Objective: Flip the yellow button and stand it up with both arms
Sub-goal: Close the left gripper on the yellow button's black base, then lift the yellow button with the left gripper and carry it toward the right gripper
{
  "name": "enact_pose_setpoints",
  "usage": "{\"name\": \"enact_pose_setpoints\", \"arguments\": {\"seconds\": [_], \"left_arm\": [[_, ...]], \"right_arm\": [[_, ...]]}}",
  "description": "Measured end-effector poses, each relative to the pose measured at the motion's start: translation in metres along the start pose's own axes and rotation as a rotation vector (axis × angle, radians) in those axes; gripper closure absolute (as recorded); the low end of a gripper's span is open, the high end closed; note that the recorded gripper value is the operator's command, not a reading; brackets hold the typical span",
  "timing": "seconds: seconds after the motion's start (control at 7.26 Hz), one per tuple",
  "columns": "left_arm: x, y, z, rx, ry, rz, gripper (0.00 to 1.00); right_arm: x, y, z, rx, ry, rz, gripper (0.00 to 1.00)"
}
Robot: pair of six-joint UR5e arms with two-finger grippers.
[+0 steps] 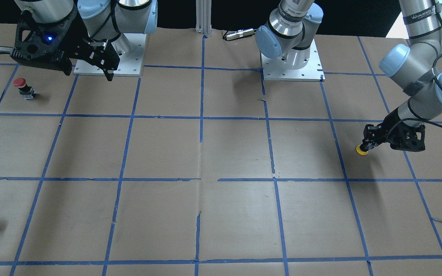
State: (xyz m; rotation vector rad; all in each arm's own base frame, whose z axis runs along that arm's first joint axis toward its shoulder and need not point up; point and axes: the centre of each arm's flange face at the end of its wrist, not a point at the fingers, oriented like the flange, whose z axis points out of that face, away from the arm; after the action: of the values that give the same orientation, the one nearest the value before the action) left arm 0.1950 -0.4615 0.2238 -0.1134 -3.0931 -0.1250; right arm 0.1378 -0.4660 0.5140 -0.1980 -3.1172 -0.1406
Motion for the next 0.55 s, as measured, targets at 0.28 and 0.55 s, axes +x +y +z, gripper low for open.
{"name": "enact_pose_setpoints", "arguments": {"seconds": [0.28,0.55], "left_arm": [[-0.003,-0.004,-0.008,0.010,-0.007,-0.002,0.99],[0.004,-0.008,-0.024,0.001,0.009,0.010,0.99]], "right_arm": [[0.000,-0.001,0.000,0.007,0.003,-0.002,0.00],[0.000,-0.003,0.001,0.012,0.007,0.007,0.00]]}}
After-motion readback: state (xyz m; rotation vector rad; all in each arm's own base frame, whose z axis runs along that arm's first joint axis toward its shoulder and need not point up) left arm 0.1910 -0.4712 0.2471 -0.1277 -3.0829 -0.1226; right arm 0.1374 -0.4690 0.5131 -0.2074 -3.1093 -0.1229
